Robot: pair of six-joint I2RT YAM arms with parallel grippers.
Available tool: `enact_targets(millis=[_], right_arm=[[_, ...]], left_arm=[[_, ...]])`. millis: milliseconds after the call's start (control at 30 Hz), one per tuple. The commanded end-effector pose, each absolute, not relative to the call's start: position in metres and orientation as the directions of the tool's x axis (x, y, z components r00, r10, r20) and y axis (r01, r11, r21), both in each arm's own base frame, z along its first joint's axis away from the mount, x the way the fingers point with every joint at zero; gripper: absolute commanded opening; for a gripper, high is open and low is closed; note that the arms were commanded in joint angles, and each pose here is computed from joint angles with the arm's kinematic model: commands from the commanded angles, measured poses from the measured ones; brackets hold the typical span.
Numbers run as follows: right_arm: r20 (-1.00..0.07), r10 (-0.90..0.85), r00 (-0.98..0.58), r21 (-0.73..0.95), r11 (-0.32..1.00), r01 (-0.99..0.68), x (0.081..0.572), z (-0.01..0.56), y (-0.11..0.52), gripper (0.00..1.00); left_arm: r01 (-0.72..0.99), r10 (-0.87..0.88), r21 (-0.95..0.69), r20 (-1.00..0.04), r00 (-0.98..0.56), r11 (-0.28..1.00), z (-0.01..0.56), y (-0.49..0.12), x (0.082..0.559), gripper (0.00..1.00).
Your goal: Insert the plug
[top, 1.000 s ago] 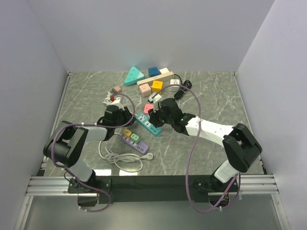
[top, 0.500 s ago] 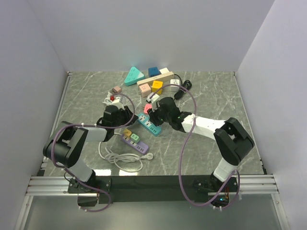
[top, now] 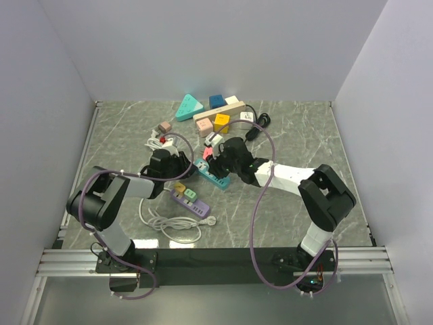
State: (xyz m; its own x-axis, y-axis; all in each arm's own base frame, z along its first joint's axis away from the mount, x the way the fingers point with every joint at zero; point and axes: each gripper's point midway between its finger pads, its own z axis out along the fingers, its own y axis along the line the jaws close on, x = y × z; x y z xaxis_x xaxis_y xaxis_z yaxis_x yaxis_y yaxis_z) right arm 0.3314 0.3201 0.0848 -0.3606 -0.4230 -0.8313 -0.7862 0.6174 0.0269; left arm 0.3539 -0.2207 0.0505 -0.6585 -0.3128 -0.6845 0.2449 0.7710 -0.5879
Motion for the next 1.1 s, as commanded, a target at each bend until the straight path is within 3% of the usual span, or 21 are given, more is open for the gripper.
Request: enact_targets(millis=[0,400,1067], right_arm=[[-0.867,-0.392,-0.307,0.0,0.617,-0.787,0.349,0.099,0.327,0.0],[-0.86,-0.394,-0.325,-0.007,0.645,-0.764,0.364,0.092,0.31,0.0],[-0.832,-0.461,-0.308,0.04,0.503,-0.863,0.342,0.074,0.321,0.0]], left_arm=[[0.277,-0.313,-0.586,-0.707,-0.634,0.762,0.062,-0.23,0.363,0.33],[0.25,-0.298,-0.551,-0.717,-0.631,0.796,0.058,-0.223,0.364,0.33],[0.254,-0.275,-0.536,-0.717,-0.641,0.805,0.056,-0.224,0.368,0.32]])
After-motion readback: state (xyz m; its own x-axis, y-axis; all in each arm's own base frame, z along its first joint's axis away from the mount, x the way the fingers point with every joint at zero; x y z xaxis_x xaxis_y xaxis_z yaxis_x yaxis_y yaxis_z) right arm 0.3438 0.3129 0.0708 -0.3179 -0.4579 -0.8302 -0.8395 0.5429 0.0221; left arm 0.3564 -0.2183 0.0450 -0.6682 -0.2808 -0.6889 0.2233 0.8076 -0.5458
